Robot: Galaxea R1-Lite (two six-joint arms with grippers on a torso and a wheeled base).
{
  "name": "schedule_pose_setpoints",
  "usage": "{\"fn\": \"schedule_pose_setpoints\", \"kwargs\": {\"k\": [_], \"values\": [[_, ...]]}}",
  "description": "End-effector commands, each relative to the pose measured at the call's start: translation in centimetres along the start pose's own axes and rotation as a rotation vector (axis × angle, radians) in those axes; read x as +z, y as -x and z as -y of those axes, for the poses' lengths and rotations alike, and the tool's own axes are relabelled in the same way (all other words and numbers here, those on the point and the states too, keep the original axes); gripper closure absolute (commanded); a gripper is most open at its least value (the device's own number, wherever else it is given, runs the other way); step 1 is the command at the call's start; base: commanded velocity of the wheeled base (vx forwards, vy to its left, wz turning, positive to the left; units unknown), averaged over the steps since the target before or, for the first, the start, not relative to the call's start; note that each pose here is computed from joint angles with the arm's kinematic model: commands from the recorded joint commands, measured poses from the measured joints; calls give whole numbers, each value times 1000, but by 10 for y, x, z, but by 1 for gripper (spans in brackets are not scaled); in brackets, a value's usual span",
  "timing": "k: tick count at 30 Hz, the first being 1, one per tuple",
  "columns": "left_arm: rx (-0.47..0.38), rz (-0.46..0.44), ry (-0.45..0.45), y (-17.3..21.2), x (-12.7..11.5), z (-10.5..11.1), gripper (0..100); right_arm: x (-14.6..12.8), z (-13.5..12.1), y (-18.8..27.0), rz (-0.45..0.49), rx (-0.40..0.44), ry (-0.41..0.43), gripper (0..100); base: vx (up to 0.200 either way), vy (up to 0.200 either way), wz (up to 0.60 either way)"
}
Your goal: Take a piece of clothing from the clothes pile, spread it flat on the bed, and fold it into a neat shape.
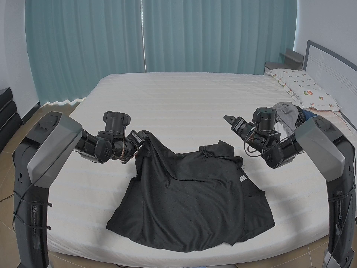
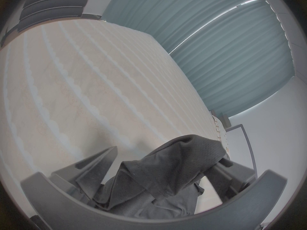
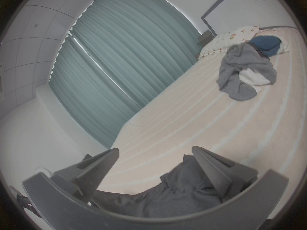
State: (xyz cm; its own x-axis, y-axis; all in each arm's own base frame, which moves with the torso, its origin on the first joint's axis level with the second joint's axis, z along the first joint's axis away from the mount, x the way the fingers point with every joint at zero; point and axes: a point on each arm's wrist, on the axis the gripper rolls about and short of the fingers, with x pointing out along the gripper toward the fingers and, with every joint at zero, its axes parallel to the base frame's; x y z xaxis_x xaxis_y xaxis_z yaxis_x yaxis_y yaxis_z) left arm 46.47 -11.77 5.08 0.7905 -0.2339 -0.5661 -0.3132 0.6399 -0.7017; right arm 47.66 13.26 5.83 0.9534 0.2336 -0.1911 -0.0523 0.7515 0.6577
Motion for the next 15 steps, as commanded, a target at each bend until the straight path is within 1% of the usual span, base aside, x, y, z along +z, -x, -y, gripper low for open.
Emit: {"fn": "schedule_pose_setpoints", "kwargs": {"k": [1,4,5,6,7,9,11,13,14,15], "values": [[22,26,57,-12,11,-13,0,-8,34,-4,-30,-78,-9,0,0,0,0],[28,44,100,-10,21,-19,0,-4,42,1,-31,-102,-22,0,0,0,0],[30,47,102,-9,22,-19,0,-4,41,3,-33,-102,-24,0,0,0,0],[32,61,113,-9,29,-24,0,-4,43,8,-48,-110,-45,0,0,0,0],[32,61,113,-9,29,-24,0,-4,43,8,-48,-110,-45,0,0,0,0],[19,116,125,-9,45,-25,0,-4,43,15,-62,-115,-121,0,0,0,0],[-9,158,141,-7,54,-24,0,-7,42,17,-77,-115,-164,0,0,0,0],[-36,174,153,-7,56,-21,0,-10,42,17,-84,-118,-180,0,0,0,0],[-45,165,156,-7,54,-21,0,-13,43,17,-90,-125,-181,0,0,0,0],[-36,149,150,-8,51,-23,0,-15,44,17,-98,-129,-180,0,0,0,0]]}}
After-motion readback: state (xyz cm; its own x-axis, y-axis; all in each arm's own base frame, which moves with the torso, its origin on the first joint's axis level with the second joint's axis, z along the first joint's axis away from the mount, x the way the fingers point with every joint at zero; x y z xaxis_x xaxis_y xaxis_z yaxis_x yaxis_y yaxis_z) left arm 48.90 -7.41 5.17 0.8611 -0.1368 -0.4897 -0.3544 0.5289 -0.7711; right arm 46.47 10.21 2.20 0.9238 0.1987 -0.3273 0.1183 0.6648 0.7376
